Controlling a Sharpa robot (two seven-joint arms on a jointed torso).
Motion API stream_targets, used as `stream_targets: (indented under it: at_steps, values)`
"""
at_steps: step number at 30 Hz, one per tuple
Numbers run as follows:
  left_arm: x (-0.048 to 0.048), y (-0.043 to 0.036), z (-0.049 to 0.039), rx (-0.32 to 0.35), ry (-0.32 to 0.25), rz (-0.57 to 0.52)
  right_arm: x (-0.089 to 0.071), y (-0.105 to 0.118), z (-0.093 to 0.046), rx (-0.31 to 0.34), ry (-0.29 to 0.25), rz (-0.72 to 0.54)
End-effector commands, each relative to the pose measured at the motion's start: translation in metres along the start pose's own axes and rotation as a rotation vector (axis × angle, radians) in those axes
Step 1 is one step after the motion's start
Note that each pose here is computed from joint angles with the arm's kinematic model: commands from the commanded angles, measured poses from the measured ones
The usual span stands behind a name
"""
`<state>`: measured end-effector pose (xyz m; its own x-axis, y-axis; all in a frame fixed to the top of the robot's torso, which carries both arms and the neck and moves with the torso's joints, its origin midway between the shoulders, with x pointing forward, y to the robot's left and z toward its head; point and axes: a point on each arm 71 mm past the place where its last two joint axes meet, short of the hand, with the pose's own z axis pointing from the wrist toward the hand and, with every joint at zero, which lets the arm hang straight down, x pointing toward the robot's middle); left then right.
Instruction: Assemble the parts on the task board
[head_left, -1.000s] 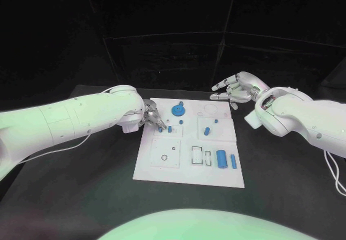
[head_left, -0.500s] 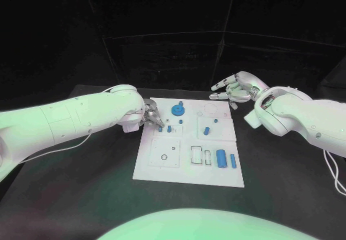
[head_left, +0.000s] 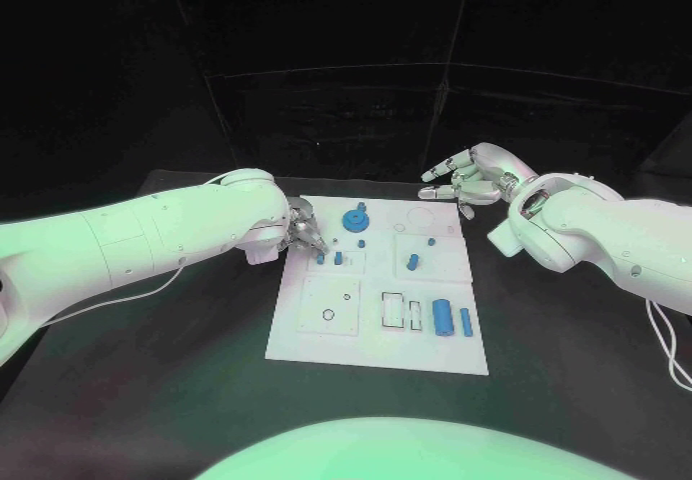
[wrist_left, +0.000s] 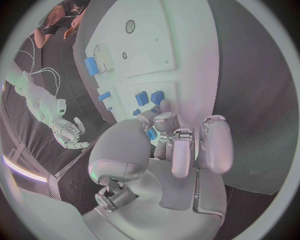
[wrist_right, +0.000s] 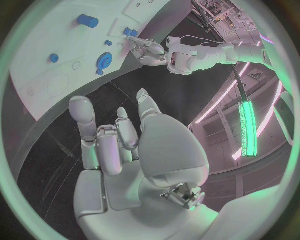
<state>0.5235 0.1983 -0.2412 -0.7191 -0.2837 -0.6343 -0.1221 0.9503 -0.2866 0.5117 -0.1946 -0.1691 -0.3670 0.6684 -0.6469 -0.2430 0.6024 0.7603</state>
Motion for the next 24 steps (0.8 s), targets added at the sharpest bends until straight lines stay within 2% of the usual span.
stream_targets:
  at_steps: [1, 15, 24]
  values:
    - [-0.0021, -0.0001, -0.0006, 0.008, -0.015, -0.003, 0.0, 0.002, 0.0, -0.007, 0.004, -0.002]
    - [-0.0009, 0.0073, -0.0085, 0.025, -0.023, -0.013, -0.001, 0.001, 0.0, -0.005, 0.003, -0.002]
    - [0.0026, 0.0092, -0.0124, 0.028, -0.001, -0.001, -0.001, 0.0, 0.0, -0.004, 0.005, -0.003]
